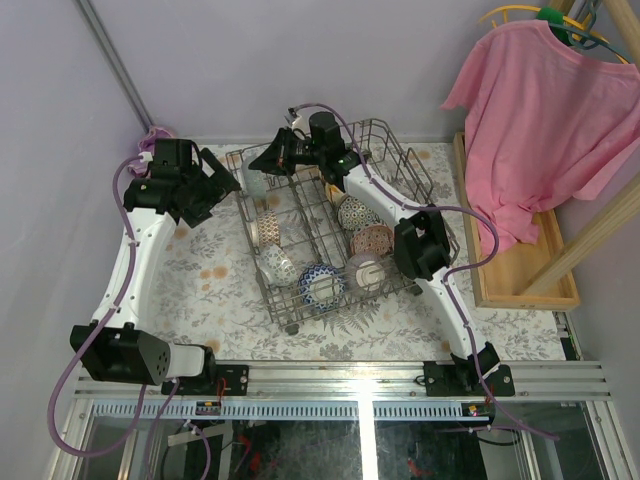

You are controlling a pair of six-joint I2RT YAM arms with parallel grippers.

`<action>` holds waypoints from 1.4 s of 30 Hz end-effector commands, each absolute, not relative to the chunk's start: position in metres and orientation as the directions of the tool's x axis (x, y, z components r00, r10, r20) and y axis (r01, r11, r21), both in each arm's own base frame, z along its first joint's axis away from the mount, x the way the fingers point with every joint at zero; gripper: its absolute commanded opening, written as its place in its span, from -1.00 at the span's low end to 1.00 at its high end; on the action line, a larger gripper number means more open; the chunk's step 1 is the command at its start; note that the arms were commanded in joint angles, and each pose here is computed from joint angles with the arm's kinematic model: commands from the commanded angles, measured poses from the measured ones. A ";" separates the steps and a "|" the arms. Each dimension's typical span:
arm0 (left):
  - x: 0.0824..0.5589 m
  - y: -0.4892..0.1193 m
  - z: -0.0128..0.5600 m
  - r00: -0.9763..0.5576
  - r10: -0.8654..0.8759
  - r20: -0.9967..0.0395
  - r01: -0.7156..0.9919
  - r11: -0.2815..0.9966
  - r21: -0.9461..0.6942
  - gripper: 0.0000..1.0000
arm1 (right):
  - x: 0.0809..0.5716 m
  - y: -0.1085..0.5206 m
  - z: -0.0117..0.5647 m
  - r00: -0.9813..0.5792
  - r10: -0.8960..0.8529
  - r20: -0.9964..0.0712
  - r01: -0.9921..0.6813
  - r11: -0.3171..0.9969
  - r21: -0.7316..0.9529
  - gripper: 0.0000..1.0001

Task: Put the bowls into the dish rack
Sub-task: Pick up the bowl from the dish rack.

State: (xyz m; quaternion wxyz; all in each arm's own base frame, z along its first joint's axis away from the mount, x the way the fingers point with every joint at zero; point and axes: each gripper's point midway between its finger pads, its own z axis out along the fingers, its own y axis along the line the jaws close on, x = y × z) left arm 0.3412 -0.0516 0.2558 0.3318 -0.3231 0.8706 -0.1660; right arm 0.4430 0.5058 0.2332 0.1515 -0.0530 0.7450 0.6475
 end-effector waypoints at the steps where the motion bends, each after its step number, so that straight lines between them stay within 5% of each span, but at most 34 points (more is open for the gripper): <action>1: 0.336 -0.053 0.263 -0.585 -0.655 -0.478 -0.420 0.750 -0.511 0.89 | 0.451 0.522 0.131 -0.976 0.074 -0.204 -0.185 0.204 0.961 -0.74; 9: 0.338 -0.053 0.260 -0.584 -0.659 -0.474 -0.426 0.745 -0.512 0.89 | 0.438 0.528 0.116 -0.985 0.032 -0.172 -0.162 0.200 0.966 -0.75; 14: 0.338 -0.053 0.258 -0.584 -0.660 -0.473 -0.429 0.746 -0.510 0.89 | 0.433 0.530 0.145 -0.977 0.043 -0.209 -0.204 0.089 0.975 -0.94; 30: 0.345 -0.052 0.251 -0.574 -0.676 -0.462 -0.450 0.732 -0.512 0.88 | 0.422 0.522 0.232 -0.936 0.035 -0.351 -0.350 0.034 0.936 -0.94; 37: 0.333 -0.060 0.251 -0.600 -0.682 -0.417 -0.457 0.721 -0.522 0.57 | 0.413 0.507 0.253 -0.913 0.026 -0.406 -0.404 0.075 0.912 -0.95; 42: 0.311 -0.079 0.274 -0.628 -0.668 -0.399 -0.435 0.727 -0.531 0.57 | 0.419 0.491 0.294 -0.888 0.070 -0.454 -0.450 0.061 0.891 -0.95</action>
